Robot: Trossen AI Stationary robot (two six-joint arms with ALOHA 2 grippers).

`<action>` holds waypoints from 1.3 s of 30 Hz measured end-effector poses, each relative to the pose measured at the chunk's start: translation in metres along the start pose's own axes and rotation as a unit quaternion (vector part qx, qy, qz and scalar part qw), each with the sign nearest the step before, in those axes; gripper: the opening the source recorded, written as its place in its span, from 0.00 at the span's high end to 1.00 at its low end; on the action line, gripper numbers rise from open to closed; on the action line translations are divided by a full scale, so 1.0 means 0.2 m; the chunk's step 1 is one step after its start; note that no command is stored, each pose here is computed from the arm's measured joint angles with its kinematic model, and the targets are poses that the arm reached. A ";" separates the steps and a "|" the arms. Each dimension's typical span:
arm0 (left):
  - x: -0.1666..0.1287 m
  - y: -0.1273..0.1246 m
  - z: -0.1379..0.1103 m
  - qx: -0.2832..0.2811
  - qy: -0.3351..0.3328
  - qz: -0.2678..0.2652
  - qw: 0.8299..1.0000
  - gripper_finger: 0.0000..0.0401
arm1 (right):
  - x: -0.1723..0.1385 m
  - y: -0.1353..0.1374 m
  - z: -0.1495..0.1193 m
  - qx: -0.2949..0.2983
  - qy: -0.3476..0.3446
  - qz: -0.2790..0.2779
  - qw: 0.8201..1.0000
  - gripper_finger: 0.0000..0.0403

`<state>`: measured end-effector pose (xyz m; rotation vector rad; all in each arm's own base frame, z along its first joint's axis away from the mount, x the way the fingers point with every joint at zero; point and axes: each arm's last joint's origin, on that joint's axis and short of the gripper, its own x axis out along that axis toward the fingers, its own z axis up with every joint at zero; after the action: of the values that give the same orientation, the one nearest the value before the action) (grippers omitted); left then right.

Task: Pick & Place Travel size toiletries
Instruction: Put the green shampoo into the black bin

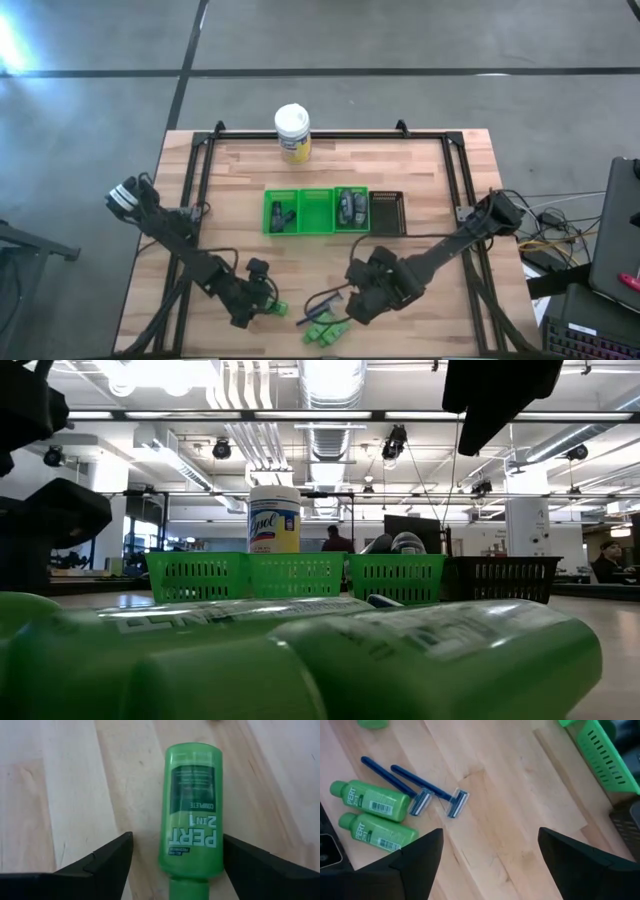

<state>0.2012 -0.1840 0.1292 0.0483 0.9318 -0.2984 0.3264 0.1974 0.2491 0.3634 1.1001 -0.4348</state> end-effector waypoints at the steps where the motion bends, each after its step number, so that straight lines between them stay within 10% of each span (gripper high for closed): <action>1: 0.00 0.00 0.00 0.000 0.000 0.000 1.000 0.28 | 0.00 0.00 0.00 0.002 -0.002 -0.001 1.000 0.23; 11: -0.01 0.03 0.02 0.017 0.001 -0.007 1.000 0.57 | -0.10 -0.06 0.01 0.065 -0.050 -0.030 0.996 0.33; 18: -0.11 0.11 0.12 0.024 -0.054 0.014 0.998 0.54 | -0.27 -0.23 -0.01 0.159 -0.064 -0.080 0.982 0.36; 24: -0.26 0.25 0.23 0.010 -0.121 0.045 0.992 0.51 | -0.29 -0.24 -0.01 0.221 -0.076 0.046 0.971 0.35; 28: -0.36 0.34 0.28 0.005 -0.166 0.067 0.984 0.54 | -0.26 -0.22 0.00 0.277 -0.109 0.164 0.941 0.36; 39: -0.61 0.47 0.35 -0.016 -0.260 0.100 0.960 0.55 | -0.39 -0.48 0.02 0.430 -0.241 0.216 0.843 0.42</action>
<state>0.2141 -0.0769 0.2609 0.0320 0.4032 -0.0967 0.2503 0.1253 0.3160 1.1997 0.2463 -0.5587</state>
